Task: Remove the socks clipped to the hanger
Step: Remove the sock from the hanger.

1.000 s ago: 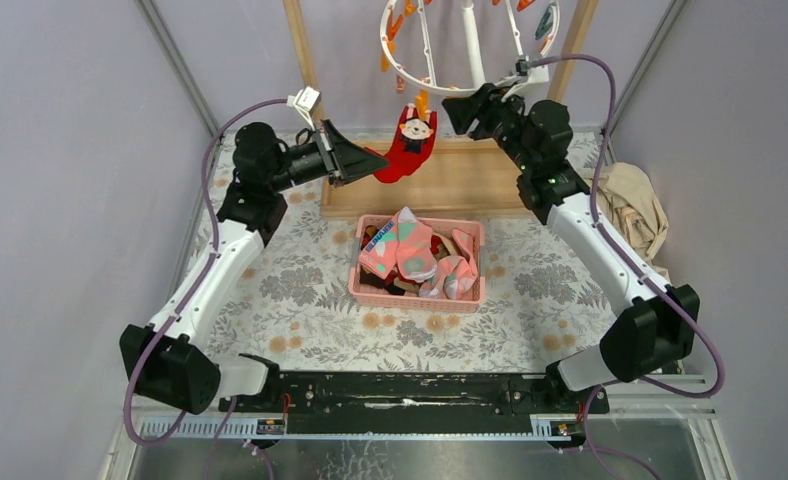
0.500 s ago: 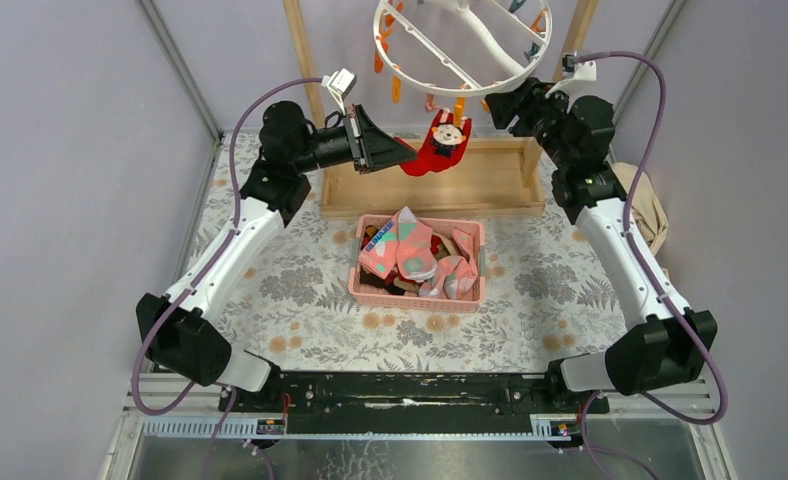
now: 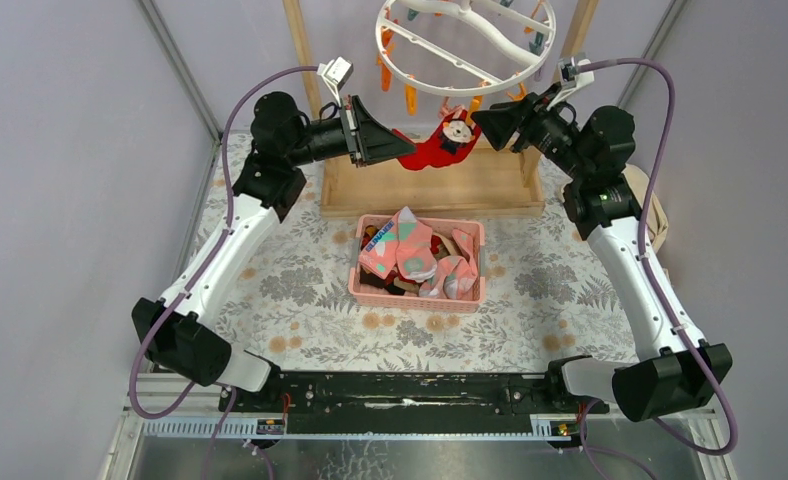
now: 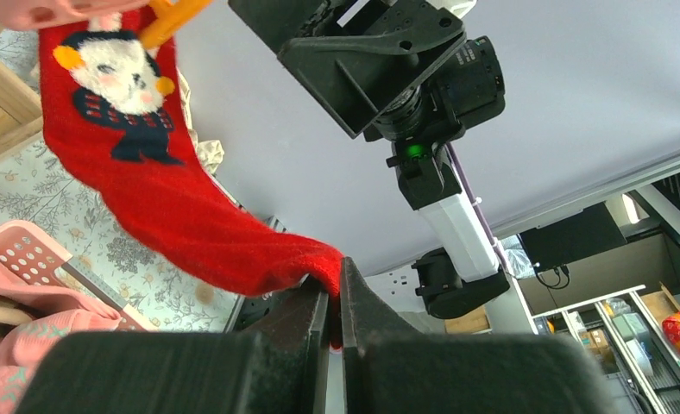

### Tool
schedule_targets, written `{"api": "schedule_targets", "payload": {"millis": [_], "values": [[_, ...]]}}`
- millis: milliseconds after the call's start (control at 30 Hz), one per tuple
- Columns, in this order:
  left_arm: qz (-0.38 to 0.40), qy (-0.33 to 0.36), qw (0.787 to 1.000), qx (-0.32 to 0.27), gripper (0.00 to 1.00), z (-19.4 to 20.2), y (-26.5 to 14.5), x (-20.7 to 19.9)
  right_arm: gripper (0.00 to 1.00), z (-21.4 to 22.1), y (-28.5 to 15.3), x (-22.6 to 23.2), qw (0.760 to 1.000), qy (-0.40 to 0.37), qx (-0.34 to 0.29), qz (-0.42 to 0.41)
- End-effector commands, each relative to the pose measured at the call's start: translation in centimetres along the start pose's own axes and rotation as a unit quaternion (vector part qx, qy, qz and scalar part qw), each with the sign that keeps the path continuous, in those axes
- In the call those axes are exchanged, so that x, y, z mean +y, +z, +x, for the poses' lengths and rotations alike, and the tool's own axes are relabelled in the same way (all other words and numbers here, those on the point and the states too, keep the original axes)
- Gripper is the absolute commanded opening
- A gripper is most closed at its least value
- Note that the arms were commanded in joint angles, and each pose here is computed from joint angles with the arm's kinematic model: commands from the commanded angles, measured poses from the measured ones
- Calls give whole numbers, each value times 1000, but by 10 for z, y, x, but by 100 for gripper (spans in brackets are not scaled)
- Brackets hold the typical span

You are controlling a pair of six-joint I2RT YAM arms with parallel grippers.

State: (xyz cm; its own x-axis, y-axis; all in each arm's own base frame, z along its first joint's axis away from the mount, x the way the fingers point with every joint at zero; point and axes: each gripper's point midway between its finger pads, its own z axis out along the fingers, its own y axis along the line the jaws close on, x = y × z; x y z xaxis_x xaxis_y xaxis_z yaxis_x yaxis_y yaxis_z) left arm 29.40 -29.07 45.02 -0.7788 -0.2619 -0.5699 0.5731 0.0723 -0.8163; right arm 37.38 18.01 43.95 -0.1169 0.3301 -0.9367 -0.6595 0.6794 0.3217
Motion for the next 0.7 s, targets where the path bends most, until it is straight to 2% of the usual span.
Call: {"api": "schedule_targets", "payload": {"millis": [0,433,667], "values": [[17,26,999,11,9,-1,-3,-21,64,-12,-3,23,999,-24,-8,-48],[19,35,999,11,9,-5,-2,-31,64,2,7,1,999,-32,-2,-17],[23,40,999,9,8,-9,-3,-39,64,2,17,8,998,-17,-8,-52]]}}
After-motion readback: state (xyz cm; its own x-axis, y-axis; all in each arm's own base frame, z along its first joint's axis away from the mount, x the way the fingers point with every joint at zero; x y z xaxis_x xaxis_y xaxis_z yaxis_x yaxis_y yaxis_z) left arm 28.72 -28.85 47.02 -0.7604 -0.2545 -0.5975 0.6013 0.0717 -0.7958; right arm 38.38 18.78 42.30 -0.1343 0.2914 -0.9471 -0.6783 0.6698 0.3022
